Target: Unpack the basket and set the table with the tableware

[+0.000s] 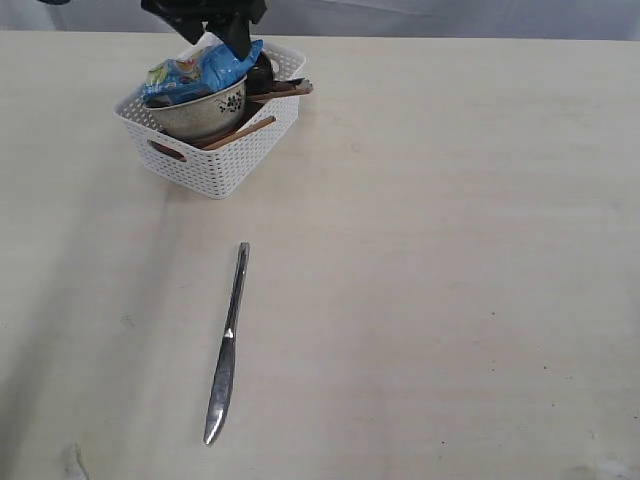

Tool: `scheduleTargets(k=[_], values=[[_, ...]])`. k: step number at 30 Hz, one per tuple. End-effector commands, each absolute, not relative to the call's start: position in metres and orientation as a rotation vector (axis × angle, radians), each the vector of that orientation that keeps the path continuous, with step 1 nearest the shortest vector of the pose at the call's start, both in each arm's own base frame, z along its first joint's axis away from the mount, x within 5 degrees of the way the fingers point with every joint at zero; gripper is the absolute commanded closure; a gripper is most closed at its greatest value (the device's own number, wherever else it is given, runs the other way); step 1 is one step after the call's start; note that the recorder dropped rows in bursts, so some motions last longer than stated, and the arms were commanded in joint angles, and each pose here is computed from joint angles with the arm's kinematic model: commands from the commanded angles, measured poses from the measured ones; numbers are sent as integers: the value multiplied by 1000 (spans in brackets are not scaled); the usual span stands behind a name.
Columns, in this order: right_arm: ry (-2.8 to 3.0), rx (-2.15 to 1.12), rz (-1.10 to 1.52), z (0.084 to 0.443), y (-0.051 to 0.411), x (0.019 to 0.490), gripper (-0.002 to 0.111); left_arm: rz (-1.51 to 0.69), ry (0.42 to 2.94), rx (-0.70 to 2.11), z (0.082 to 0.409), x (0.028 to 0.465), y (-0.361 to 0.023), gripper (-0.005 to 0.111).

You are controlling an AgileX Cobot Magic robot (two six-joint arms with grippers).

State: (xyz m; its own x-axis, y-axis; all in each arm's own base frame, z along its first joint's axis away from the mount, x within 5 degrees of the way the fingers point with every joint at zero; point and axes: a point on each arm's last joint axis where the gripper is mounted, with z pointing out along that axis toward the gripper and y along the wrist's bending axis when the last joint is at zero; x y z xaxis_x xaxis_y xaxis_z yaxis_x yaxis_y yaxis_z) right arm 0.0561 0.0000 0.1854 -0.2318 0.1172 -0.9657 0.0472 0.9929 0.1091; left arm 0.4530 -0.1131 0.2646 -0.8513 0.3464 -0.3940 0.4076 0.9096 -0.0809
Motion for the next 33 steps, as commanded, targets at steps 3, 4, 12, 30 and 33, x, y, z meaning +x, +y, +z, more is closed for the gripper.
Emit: scheduleTargets(k=[3,4,12,30,33], values=[[1799,114,64,185,0,56,108,-189,2753,520,245,459,-112,41],[1799,114,64,185,0,56,108,-188,2755,520,243,460,-112,41],[1799,114,64,185,0,56,108,-187,2741,514,240,463,-113,97],[1799,114,64,185,0,56,108,-304,2343,941,352,428,-157,107],[1799,114,64,185,0,56,108,-317,2293,1065,351,417,-183,107]])
